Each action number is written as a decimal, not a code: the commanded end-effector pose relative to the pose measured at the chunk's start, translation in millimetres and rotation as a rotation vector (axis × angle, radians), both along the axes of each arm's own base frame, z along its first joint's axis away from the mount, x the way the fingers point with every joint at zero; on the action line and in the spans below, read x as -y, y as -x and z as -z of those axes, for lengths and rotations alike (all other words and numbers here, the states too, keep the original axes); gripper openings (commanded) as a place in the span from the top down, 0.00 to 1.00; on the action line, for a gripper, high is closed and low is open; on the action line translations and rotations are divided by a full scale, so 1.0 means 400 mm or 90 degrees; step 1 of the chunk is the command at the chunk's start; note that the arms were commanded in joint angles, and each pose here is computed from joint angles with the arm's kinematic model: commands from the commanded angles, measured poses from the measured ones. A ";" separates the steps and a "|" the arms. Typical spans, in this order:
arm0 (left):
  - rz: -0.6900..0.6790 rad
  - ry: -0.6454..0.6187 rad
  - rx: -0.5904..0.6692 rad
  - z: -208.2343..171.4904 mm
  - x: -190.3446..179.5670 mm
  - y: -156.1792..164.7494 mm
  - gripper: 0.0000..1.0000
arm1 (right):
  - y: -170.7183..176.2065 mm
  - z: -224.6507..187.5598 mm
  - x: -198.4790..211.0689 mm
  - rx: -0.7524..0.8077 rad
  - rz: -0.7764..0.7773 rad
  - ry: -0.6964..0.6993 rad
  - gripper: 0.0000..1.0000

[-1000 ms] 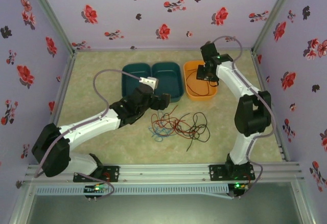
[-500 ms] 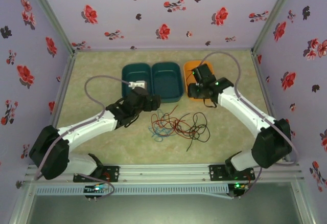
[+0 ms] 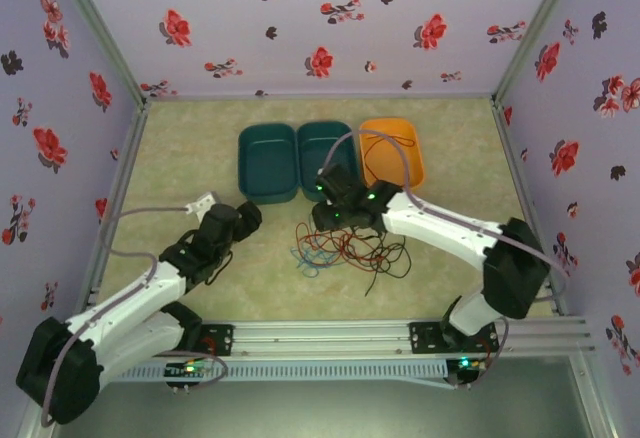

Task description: Untangle the cables

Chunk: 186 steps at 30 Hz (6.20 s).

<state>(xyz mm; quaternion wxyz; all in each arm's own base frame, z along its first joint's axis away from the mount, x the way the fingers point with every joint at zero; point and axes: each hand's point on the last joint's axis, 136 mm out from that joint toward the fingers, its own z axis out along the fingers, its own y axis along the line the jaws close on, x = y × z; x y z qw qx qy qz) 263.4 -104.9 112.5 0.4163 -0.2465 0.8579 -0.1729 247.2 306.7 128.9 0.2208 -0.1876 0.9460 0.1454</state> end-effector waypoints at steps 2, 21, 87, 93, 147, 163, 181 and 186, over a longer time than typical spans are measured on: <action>-0.074 0.019 0.015 0.003 -0.056 0.012 0.00 | 0.012 0.025 -0.074 -0.017 -0.034 -0.005 0.54; 0.011 0.028 0.048 -0.029 0.006 -0.018 0.00 | -0.023 -0.007 -0.122 0.022 -0.046 -0.016 1.00; 0.395 0.064 0.119 -0.084 0.426 -0.085 0.05 | -0.070 -0.707 0.144 0.367 0.090 -0.302 1.00; 0.407 0.053 0.122 -0.085 0.434 -0.088 0.05 | -0.068 -0.753 0.144 0.378 0.076 -0.302 1.00; 0.482 0.008 0.062 -0.018 0.525 0.000 0.11 | -0.251 -0.741 0.417 0.420 0.291 -0.079 1.00; 0.417 -0.073 0.116 -0.100 0.430 -0.014 0.00 | -0.452 -0.554 0.418 0.297 0.352 -0.150 1.00; 0.405 -0.101 0.111 -0.095 0.418 -0.023 0.00 | -0.612 -0.266 0.474 0.184 0.434 -0.088 1.00; 0.407 -0.099 0.110 -0.093 0.419 -0.022 0.00 | -0.663 -0.193 0.482 0.166 0.438 -0.056 1.00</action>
